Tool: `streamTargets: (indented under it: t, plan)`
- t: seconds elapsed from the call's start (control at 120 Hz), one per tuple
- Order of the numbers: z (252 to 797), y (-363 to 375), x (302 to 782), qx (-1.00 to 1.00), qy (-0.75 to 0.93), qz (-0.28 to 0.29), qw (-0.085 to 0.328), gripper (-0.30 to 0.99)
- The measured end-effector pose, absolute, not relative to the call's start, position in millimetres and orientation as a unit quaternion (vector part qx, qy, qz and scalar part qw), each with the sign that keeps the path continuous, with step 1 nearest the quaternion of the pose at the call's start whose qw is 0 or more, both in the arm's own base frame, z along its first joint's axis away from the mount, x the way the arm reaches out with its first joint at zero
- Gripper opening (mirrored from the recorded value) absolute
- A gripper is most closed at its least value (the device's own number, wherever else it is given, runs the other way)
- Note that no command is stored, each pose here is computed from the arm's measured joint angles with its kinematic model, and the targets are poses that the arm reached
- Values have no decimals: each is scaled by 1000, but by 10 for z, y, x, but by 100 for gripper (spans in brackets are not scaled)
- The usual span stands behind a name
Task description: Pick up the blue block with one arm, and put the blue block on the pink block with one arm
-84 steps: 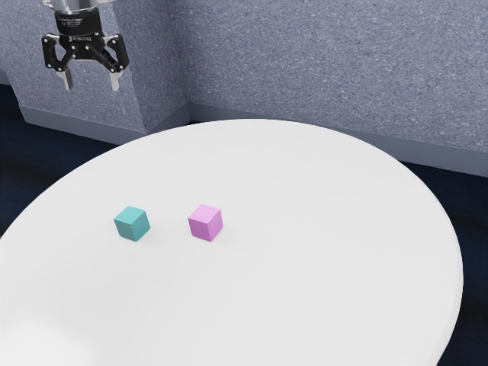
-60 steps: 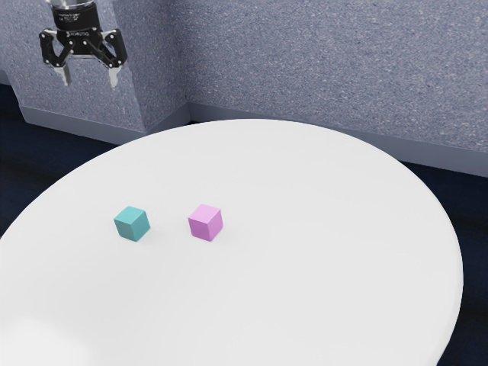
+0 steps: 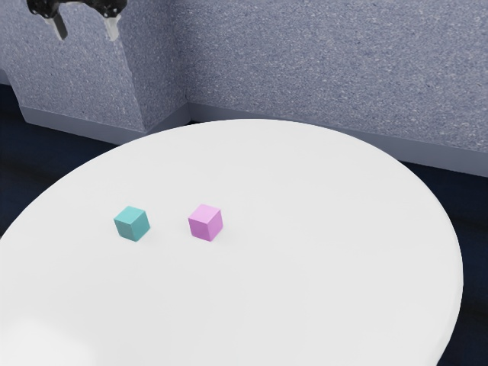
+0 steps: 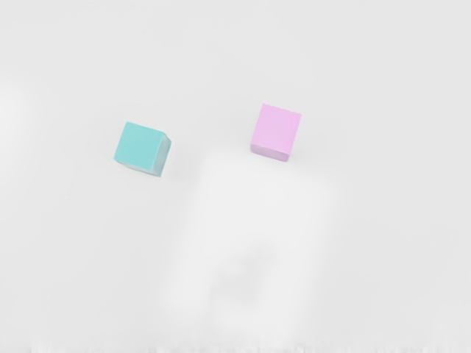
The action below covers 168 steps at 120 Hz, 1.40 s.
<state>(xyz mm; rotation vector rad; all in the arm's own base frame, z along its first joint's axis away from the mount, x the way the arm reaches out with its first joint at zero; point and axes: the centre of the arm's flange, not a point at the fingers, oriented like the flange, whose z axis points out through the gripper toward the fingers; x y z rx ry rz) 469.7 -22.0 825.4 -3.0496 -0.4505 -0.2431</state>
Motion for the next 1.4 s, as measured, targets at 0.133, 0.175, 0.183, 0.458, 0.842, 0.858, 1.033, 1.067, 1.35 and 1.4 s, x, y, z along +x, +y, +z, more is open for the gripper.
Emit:
streamTargets:
  t: [0.133,0.175,0.183,0.458,0.842,0.858,1.033,1.067,1.35,1.4]
  plan:
    - [7613,-178,4893,-987,-157,-12,36,69]
    - [7350,-146,4888,-986,-163,11,37,69]
    - [7300,-132,4875,-986,-165,15,38,69]
    - [5569,790,3608,-952,-292,95,-17,69]
    - [4119,1496,4038,-973,-227,18,31,69]
    - [4109,1515,4081,-975,-218,12,32,69]
    - [4115,1592,4376,-994,-104,-9,39,69]
    - [4061,1588,4410,-996,-81,-4,39,69]
    - [3696,1406,5135,-999,31,-19,-21,69]
    - [3675,1385,5224,-998,43,-24,-24,69]
